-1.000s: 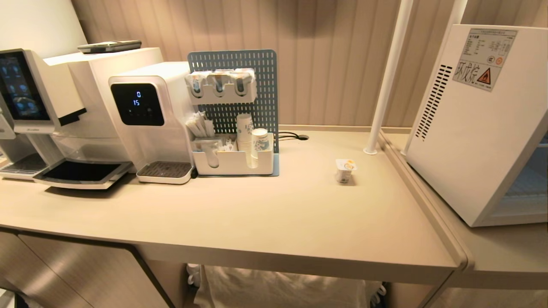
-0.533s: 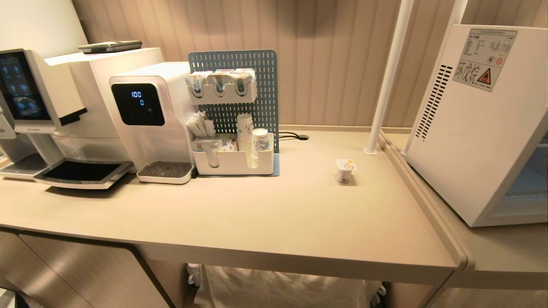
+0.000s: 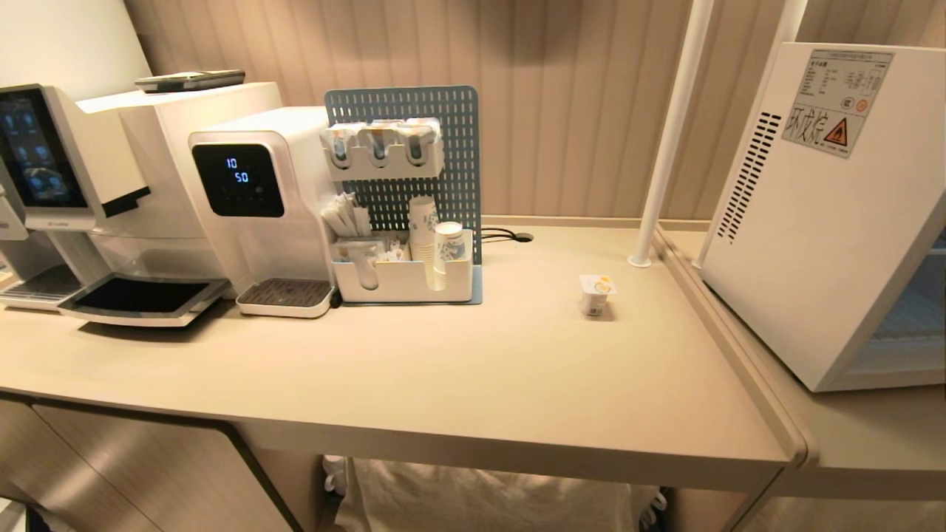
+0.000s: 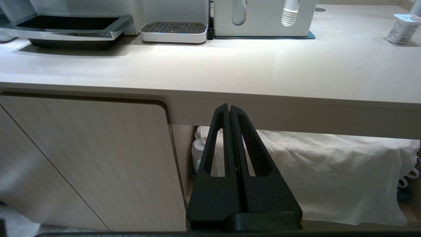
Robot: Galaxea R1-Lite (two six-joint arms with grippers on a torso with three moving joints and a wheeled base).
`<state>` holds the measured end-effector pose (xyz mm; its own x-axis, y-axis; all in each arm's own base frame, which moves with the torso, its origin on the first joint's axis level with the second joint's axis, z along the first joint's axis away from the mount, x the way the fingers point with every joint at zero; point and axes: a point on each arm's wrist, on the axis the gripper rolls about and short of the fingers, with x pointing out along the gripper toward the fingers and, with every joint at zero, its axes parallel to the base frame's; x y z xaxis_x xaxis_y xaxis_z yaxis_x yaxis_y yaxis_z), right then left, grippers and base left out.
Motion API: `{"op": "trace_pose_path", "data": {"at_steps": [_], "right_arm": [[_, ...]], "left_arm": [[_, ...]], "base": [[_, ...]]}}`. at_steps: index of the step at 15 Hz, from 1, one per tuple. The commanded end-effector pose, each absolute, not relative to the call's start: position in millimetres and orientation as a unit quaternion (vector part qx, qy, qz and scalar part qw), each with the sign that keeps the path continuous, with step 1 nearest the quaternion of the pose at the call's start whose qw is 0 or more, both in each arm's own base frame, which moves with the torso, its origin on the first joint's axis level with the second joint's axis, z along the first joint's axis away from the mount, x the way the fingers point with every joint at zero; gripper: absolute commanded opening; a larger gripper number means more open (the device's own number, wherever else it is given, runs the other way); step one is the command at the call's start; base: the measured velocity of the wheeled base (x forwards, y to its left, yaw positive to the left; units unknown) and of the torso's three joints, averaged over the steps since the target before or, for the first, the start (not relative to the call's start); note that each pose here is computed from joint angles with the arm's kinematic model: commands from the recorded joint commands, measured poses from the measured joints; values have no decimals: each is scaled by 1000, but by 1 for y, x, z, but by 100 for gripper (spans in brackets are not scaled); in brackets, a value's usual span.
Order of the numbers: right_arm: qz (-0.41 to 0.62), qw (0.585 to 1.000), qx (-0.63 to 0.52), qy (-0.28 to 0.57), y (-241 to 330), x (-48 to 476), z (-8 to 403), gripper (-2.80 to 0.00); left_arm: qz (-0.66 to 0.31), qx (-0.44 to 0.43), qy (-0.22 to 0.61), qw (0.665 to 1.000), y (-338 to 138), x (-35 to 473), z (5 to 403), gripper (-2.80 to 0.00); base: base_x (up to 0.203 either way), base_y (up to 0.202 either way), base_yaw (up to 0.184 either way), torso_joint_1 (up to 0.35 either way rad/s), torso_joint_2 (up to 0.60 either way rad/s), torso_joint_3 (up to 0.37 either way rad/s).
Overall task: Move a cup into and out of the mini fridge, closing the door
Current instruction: Put the yoghurt in the freezer
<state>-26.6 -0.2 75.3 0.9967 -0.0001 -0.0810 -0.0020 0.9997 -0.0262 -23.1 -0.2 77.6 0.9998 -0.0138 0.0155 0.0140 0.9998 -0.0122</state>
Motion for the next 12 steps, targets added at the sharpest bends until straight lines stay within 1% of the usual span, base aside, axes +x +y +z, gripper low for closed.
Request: {"op": "trace_pose_path", "data": {"at_steps": [1,9,11,12], "right_arm": [[1,999,-13,42,0,-26,75,-280],[1,999,-12,42,0,-26,75,-280],[1,999,-13,42,0,-26,75,-280],[1,999,-13,42,0,-26,75,-280]], "left_arm": [[-7,-6,-8,1000,0,-23,78,-280],[-7,-6,-7,1000,0,-23,78,-280],[-7,-6,-8,1000,0,-23,78,-280],[-7,-6,-8,1000,0,-23,78,-280]], "base": [[0,0,0,0,0,0],[0,0,0,0,0,0],[1,-101,12,3,2,2],[0,-186,2,2,3,5]]}}
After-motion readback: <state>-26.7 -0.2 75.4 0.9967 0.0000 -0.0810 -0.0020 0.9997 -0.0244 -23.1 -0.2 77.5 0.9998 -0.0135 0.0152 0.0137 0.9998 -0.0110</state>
